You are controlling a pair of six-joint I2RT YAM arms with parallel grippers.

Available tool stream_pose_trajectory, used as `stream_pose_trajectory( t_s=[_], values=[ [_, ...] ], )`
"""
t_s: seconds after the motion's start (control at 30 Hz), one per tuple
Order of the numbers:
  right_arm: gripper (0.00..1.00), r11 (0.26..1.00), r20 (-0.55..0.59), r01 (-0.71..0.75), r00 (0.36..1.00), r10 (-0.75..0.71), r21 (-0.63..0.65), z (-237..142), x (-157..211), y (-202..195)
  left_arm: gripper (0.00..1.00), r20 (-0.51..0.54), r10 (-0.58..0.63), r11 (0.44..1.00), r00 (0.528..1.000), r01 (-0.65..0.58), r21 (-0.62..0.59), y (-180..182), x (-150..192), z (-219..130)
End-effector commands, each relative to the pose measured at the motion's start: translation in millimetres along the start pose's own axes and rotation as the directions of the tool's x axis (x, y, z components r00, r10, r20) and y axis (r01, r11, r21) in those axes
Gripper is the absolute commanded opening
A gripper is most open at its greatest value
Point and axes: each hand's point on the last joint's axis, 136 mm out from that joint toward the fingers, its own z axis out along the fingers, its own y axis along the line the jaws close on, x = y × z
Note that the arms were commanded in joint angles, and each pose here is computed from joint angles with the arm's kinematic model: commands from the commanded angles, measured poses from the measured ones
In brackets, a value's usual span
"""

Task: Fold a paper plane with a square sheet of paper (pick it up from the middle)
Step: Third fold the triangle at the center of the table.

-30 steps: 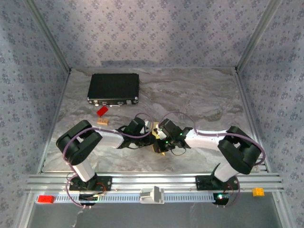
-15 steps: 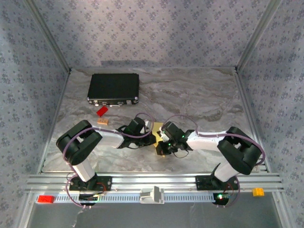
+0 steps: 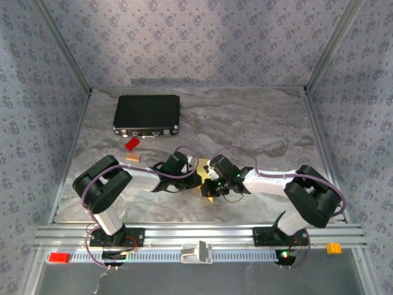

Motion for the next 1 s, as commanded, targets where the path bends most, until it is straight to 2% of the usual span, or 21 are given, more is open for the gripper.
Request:
stream_pose_trajectory(
  t_s=[0.0, 0.33, 0.73, 0.8, 0.9, 0.97],
  values=[
    [0.05, 0.999, 0.001, -0.035, 0.999, 0.035, 0.013, 4, -5, -5, 0.0, -0.023, -0.002, 0.998, 1.0, 0.0, -0.06, 15, 5, 5],
    [0.05, 0.996, -0.051, -0.087, 0.995, 0.088, 0.032, 2, 36, -27, 0.0, -0.019, -0.005, 0.997, 1.0, 0.004, -0.072, 19, 6, 5],
    [0.06, 0.992, -0.046, -0.117, 0.992, 0.119, 0.05, -15, 64, -39, 0.0, -0.01, -0.018, 0.997, 1.0, 0.017, -0.077, 21, 6, 4],
    [0.06, 0.994, -0.024, -0.11, 0.994, 0.11, 0.023, -25, 59, -29, 0.0, -0.007, -0.018, 0.997, 1.0, 0.018, -0.075, 20, 5, 3],
    [0.05, 0.995, 0.006, -0.052, 0.999, 0.053, -0.089, -44, 41, 9, 0.0, -0.007, -0.016, 0.997, 1.0, 0.016, -0.069, 19, 5, 2],
    [0.05, 0.996, 0.026, -0.034, 0.999, 0.036, -0.086, -52, 29, 18, 0.0, -0.006, -0.014, 0.997, 1.0, 0.014, -0.07, 18, 6, 1]
  ],
)
